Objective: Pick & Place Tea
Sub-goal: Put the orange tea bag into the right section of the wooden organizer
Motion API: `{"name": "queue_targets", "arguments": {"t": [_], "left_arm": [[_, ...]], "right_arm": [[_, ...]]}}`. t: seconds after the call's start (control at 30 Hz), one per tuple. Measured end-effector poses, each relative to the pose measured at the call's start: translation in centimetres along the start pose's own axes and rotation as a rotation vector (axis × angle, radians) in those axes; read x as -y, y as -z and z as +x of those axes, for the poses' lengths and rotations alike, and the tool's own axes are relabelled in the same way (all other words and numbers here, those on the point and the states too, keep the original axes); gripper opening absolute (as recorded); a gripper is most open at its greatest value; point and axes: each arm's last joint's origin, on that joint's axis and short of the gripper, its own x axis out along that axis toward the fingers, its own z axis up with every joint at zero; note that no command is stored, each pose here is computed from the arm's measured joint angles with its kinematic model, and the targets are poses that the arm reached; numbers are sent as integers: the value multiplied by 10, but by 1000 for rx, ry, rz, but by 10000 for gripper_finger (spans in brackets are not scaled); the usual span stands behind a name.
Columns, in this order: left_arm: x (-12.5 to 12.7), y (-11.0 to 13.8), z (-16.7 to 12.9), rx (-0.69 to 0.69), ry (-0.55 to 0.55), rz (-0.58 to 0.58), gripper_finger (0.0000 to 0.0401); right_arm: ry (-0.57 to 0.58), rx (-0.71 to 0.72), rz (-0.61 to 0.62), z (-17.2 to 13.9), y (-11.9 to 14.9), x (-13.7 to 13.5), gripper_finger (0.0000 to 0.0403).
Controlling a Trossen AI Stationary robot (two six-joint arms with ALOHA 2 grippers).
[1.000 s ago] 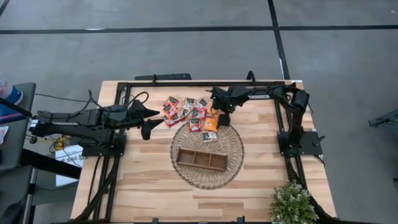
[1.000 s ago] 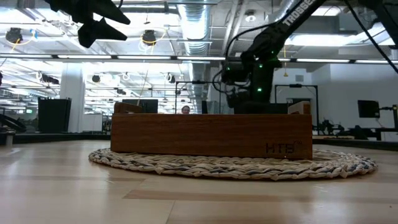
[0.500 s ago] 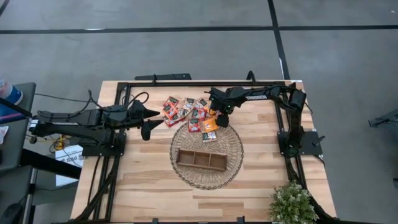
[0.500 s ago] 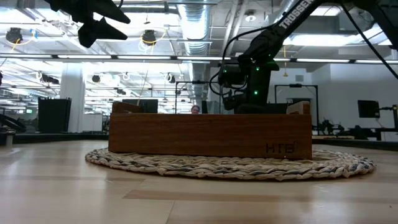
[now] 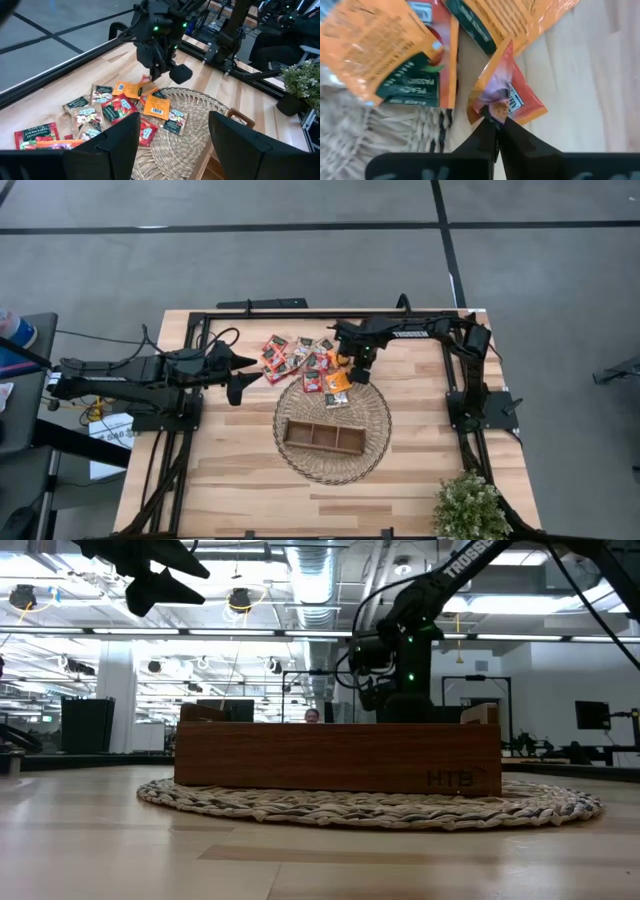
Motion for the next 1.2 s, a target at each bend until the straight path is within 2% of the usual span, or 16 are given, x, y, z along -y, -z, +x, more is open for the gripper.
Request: {"name": "queue_targets", "arguments": {"t": [0.13, 0.27, 0.5, 0.7, 0.77, 0.9, 1.03, 1.2], "left_arm": [[0, 0, 0, 1, -1, 49, 227], [1, -2, 0, 16, 5, 85, 227], [4, -8, 2, 86, 25, 225, 227], [9, -11, 12, 117, 35, 301, 227], [11, -11, 16, 118, 36, 315, 227], [14, -10, 26, 118, 38, 297, 227], [18, -14, 32, 170, 51, 294, 227], [23, -17, 39, 223, 76, 365, 227]], "right_arm": [[2, 8, -17, -14, -7, -2, 14], [3, 18, -23, -32, -15, -3, 4], [4, 116, -87, -80, -37, -18, 3], [-105, 313, -180, -132, -57, -45, 3], [-110, 377, -208, -149, -62, -55, 2], [-134, 494, -261, -176, -68, -74, 2], [-217, 565, -317, -190, -70, -92, 1], [-286, 595, -348, -192, -71, -111, 1]]}}
